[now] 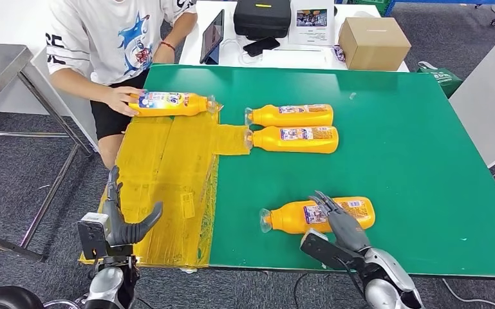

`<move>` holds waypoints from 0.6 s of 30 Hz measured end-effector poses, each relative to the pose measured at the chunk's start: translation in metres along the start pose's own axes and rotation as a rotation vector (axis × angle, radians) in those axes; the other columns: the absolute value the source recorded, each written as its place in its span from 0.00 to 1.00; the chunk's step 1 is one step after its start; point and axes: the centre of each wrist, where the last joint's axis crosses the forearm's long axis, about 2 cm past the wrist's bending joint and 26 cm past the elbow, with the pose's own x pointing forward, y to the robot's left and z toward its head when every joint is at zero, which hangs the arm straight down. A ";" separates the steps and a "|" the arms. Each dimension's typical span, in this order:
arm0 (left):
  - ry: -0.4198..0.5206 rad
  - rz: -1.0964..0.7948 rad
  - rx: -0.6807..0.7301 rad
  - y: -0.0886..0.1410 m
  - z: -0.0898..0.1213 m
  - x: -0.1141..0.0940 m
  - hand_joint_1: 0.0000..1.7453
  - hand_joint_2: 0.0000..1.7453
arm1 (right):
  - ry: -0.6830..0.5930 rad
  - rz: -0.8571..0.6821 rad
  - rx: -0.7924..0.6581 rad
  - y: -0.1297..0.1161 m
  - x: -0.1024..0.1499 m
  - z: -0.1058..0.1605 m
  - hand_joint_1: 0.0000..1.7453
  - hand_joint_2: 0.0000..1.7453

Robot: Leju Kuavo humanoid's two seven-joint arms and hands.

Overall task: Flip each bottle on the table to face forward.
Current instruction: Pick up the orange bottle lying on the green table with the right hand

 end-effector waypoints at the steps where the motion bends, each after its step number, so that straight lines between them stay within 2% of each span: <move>1: 0.002 -0.001 -0.002 0.000 0.000 -0.001 0.00 1.00 | 0.000 0.002 0.005 0.000 -0.001 0.001 0.00 1.00; 9: 0.022 0.003 -0.019 -0.003 0.001 -0.006 0.00 1.00 | 0.025 0.025 0.053 -0.005 -0.008 0.003 0.00 1.00; 18: 0.056 0.023 -0.062 -0.013 -0.002 -0.013 0.00 1.00 | 0.159 0.092 0.123 -0.035 -0.043 -0.005 0.00 1.00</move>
